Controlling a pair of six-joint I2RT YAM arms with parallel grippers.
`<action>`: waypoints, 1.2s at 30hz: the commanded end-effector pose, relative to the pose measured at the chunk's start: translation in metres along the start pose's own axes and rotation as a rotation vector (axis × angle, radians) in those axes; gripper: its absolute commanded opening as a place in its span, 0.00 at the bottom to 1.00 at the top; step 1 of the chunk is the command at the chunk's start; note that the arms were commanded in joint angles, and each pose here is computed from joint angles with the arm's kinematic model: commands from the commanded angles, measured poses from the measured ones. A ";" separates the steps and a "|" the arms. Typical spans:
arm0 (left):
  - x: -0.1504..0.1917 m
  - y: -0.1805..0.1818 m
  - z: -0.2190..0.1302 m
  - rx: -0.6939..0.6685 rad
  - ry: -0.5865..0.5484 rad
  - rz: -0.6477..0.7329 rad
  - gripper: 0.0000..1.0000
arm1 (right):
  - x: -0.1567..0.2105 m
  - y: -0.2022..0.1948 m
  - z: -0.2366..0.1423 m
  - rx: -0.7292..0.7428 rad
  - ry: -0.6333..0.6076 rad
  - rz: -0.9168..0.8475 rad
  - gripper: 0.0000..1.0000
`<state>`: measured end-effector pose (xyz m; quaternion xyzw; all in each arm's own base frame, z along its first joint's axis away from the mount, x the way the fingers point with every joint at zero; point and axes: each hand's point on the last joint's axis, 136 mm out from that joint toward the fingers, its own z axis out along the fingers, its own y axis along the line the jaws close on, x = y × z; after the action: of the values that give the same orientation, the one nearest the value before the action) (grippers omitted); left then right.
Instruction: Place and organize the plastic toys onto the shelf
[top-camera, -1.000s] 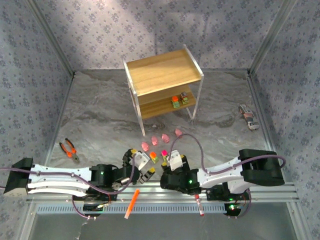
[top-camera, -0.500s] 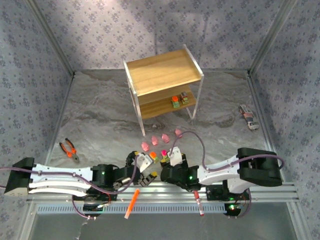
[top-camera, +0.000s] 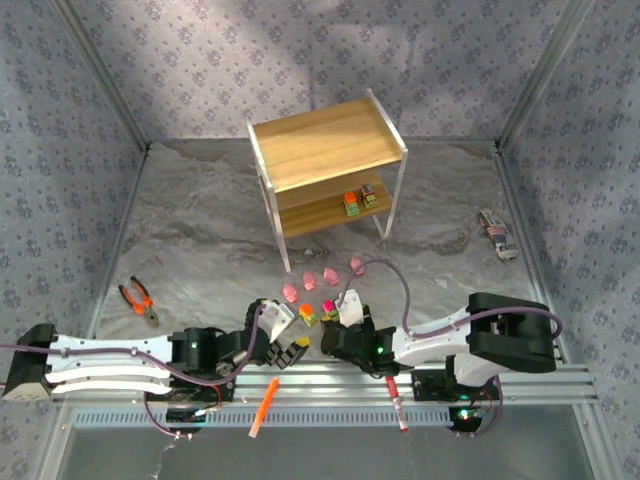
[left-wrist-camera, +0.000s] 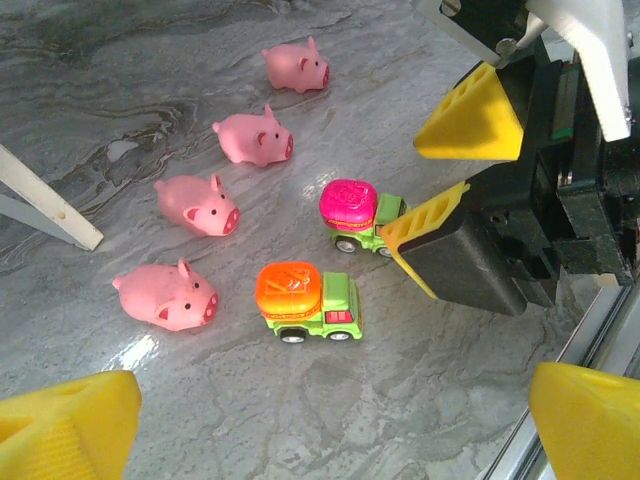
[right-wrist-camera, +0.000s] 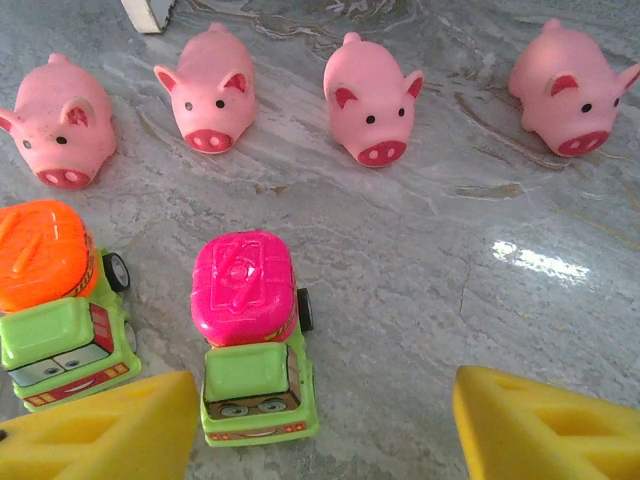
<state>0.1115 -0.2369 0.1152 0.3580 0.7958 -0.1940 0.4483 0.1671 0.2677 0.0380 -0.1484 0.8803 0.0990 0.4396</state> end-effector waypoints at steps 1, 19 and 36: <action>0.000 0.001 0.001 -0.007 0.005 -0.011 0.99 | 0.004 -0.003 0.005 0.000 0.008 -0.022 0.67; -0.001 0.003 -0.001 -0.009 -0.005 -0.021 1.00 | -0.002 0.011 0.008 -0.054 0.003 -0.063 0.66; -0.001 0.002 0.001 -0.005 0.000 -0.012 1.00 | -0.014 0.023 0.018 -0.098 0.027 -0.093 0.67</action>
<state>0.1130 -0.2359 0.1135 0.3560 0.7983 -0.1902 0.4470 0.1782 0.2876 0.0374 -0.1961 0.8760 0.1177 0.4245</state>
